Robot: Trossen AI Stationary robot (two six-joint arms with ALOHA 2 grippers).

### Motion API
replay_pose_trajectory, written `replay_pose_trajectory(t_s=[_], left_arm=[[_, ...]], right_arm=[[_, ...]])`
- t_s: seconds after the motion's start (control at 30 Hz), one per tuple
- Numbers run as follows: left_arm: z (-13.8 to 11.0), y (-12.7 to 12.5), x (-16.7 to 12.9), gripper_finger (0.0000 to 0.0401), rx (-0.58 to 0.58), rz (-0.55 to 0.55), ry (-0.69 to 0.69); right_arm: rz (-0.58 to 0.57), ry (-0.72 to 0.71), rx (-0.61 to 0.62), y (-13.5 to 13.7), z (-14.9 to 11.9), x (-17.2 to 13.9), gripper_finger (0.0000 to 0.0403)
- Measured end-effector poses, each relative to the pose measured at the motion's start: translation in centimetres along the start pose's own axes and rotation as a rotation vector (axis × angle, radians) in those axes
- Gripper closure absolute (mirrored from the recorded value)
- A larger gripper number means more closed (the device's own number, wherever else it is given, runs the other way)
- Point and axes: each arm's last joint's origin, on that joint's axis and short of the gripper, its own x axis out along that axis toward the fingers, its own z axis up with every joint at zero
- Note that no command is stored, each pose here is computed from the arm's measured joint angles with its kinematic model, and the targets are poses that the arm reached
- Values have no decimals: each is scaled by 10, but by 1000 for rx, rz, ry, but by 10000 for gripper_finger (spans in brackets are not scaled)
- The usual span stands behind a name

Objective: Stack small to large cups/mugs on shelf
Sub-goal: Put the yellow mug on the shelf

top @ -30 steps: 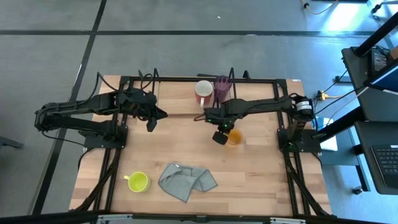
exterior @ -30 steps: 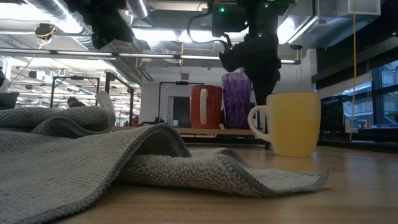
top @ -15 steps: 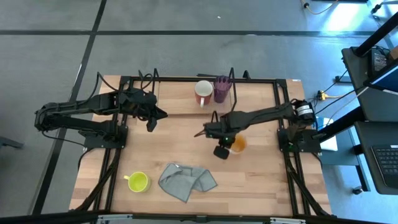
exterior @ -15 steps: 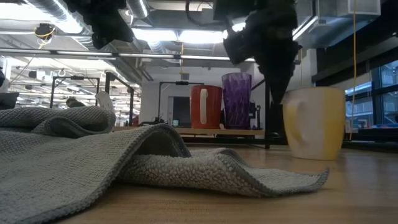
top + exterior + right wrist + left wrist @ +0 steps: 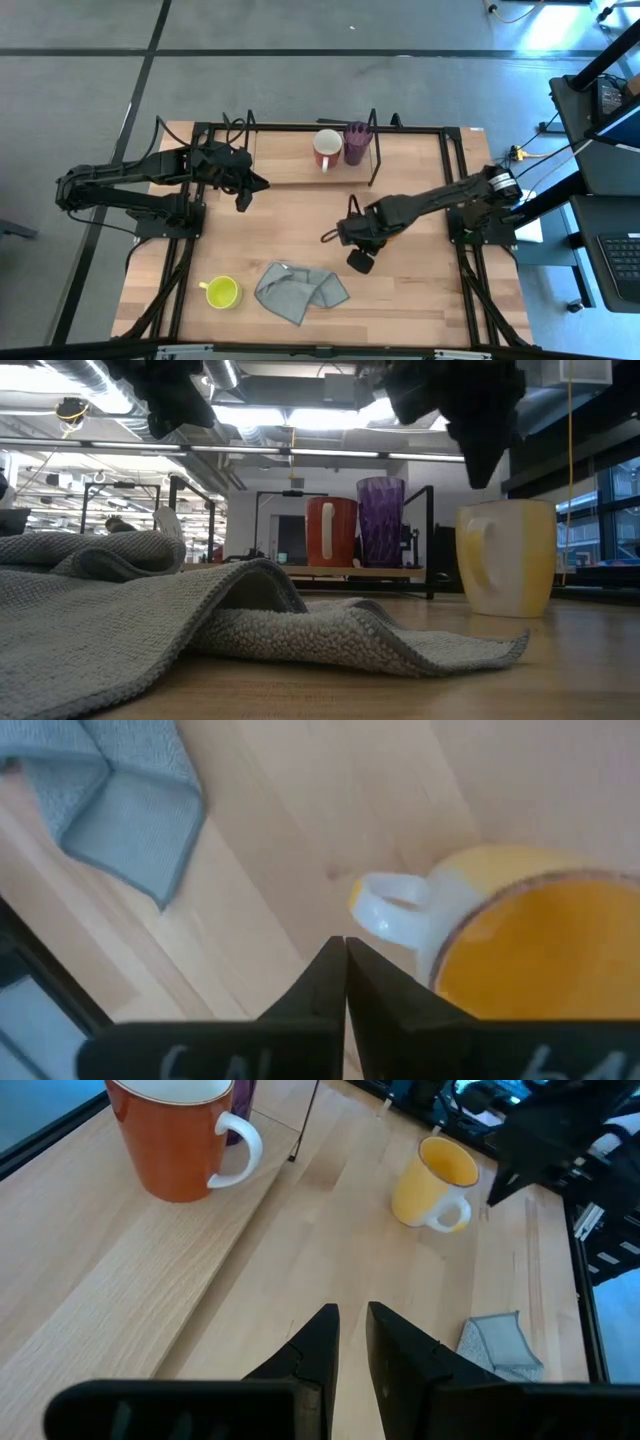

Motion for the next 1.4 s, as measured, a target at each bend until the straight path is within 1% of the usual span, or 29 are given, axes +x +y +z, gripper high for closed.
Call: replay_pose_trajectory(t_s=[0.07, 0.13, 0.27, 0.37, 0.47, 0.6, 0.7, 0.83, 0.9, 0.93, 1.1, 1.2, 1.3, 1.4], left_arm=[[0, 0, 0, 352, 0, 0, 0], [0, 0, 0, 352, 0, 0, 0], [-1, -1, 0, 352, 3, -3, 5], [-1, -2, 0, 352, 7, -8, 8], [-2, -3, 0, 352, 13, -14, 11], [-2, -4, 0, 352, 18, -17, 14], [-2, -4, 0, 352, 21, -17, 15], [-2, -4, 0, 352, 33, -17, 15], [-2, -4, 0, 352, 36, -17, 15], [-2, -4, 0, 352, 37, -17, 15], [-2, -4, 0, 352, 50, -16, 17], [-3, -3, 0, 352, 61, -13, 26], [-5, -3, 0, 352, 61, -7, 40], [-7, -2, 0, 352, 61, 0, 62]], right_arm=[[-23, -22, 21, 4, -9, -4, 389], [-58, -57, 75, 7, -18, -10, 389], [-145, -149, 268, 4, -39, -27, 388], [-178, -215, 435, -1, -55, -43, 381], [-197, -239, 583, -9, -70, -58, 365], [-218, -242, 715, -17, -80, -65, 326], [-228, -211, 779, -19, -83, -59, 289], [-255, -171, 885, -24, -86, -41, 240], [-277, -174, 935, -27, -87, -34, 222], [-270, -178, 960, -28, -86, -31, 216], [-166, -223, 1022, -30, -75, -20, 206], [-138, -245, 1046, -33, -69, -11, 206], [-152, -249, 1072, -37, -67, -4, 210], [-176, -246, 1083, -41, -69, 2, 222]])
